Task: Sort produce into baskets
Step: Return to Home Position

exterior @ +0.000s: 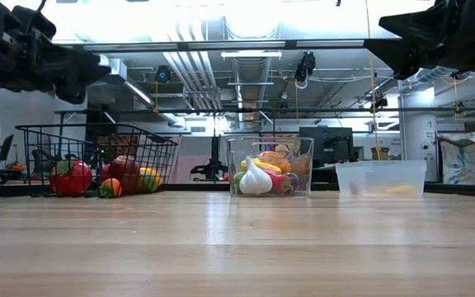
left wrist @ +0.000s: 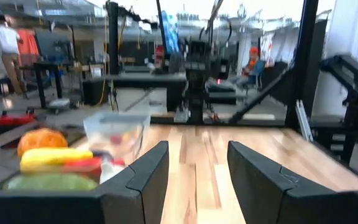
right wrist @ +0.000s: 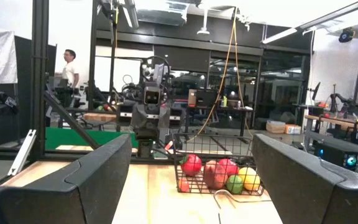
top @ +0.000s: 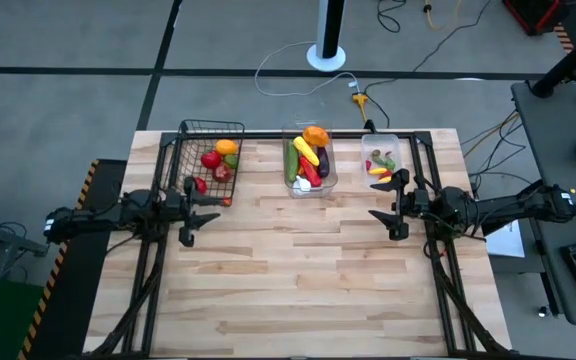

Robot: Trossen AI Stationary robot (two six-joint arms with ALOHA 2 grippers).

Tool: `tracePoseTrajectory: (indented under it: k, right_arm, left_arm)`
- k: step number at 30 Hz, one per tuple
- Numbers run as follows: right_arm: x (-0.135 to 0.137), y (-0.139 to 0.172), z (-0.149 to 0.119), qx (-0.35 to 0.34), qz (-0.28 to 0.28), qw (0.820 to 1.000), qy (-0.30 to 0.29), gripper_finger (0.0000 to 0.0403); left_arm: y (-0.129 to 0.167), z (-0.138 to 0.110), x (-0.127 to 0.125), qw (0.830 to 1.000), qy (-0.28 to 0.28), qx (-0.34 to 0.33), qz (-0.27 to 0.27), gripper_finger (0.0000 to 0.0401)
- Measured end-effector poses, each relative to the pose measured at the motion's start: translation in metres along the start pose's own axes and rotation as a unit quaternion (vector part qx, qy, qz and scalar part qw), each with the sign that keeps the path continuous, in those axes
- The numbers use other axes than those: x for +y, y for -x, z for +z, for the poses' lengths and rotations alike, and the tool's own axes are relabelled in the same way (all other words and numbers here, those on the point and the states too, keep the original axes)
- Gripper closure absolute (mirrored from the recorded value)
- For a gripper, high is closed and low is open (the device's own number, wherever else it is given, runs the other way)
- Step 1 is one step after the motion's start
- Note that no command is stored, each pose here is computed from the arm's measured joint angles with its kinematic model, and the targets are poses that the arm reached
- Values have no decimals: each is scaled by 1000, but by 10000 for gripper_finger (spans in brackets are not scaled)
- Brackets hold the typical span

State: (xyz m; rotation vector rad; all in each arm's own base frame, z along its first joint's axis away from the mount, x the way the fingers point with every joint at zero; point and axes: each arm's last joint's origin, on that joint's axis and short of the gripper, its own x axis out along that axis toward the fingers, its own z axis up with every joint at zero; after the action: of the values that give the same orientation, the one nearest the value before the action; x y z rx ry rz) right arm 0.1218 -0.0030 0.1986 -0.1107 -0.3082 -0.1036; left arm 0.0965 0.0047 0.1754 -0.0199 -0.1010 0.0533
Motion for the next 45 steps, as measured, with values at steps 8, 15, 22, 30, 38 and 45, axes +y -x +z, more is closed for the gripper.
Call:
tracePoseTrajectory:
  k: [8, 15, 22, 30, 38, 45]
  right_arm:
    - [0, 0, 0, 0, 0, 1000, 0, 78]
    - [0, 0, 0, 0, 0, 1000, 0, 78]
    - [0, 0, 0, 0, 0, 1000, 0, 78]
    - [0, 0, 0, 0, 0, 1000, 0, 78]
    - [0, 0, 0, 0, 0, 1000, 0, 78]
    - [0, 0, 0, 0, 0, 1000, 0, 78]
  left_arm:
    - [0, -3, 0, 1000, -7, 14, 3, 253]
    - [0, 2, 0, 999, -32, -10, 4, 253]
    - [0, 2, 0, 999, -32, -9, 4, 253]
    - [0, 2, 0, 999, -32, -9, 5, 253]
    - [-1, -3, 0, 998, -59, 14, 4, 253]
    - [-1, -3, 0, 998, -58, 16, 4, 253]
